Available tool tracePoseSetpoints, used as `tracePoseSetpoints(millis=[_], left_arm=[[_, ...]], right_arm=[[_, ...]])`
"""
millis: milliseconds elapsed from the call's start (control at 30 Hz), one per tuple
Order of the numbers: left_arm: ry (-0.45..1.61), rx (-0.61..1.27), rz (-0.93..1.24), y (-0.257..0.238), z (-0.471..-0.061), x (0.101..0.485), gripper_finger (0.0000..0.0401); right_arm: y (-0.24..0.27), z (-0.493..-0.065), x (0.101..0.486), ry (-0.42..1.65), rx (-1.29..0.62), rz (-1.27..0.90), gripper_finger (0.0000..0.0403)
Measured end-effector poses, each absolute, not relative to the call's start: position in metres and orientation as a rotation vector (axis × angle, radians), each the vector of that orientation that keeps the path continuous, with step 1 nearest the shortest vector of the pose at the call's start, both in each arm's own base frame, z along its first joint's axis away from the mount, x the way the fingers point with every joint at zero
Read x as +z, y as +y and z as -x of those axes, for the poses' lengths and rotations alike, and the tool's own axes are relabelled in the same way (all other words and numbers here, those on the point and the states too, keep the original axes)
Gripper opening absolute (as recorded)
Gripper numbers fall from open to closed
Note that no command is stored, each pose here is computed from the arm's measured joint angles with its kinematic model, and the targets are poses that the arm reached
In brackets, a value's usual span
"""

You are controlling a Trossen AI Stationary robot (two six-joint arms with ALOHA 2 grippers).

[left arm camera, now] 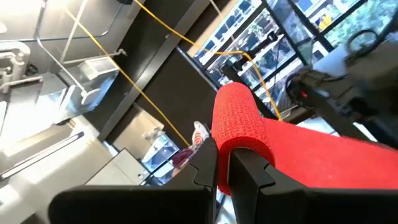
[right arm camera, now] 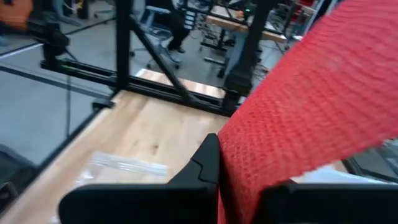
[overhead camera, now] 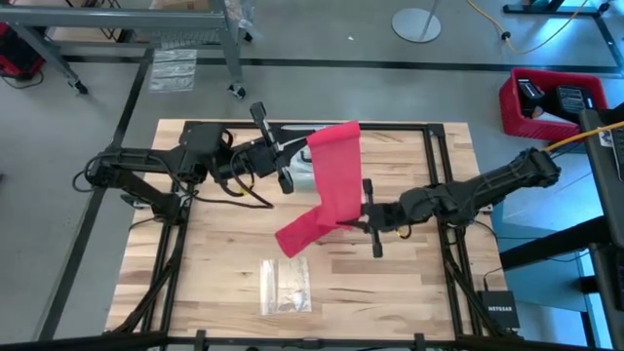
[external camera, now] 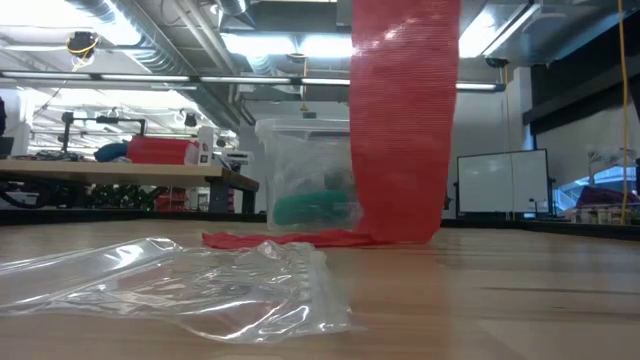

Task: Roll bandage
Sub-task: Roll the red bandage

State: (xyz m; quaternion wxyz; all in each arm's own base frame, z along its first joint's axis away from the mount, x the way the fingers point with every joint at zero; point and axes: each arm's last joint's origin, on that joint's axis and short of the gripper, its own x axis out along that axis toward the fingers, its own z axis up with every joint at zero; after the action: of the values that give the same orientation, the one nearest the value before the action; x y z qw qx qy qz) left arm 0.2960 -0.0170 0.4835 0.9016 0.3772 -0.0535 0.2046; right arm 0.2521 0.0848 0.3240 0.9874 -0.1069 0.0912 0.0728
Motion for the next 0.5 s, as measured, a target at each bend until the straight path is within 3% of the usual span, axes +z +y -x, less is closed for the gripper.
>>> tracePoseSetpoints(millis=[500], left_arm=[[0.067,0.415,-0.784,0.001,-0.307,0.463,0.0008]], right_arm=[[0.111,-0.238,0.38,0.109,0.252,0.183,0.0002]])
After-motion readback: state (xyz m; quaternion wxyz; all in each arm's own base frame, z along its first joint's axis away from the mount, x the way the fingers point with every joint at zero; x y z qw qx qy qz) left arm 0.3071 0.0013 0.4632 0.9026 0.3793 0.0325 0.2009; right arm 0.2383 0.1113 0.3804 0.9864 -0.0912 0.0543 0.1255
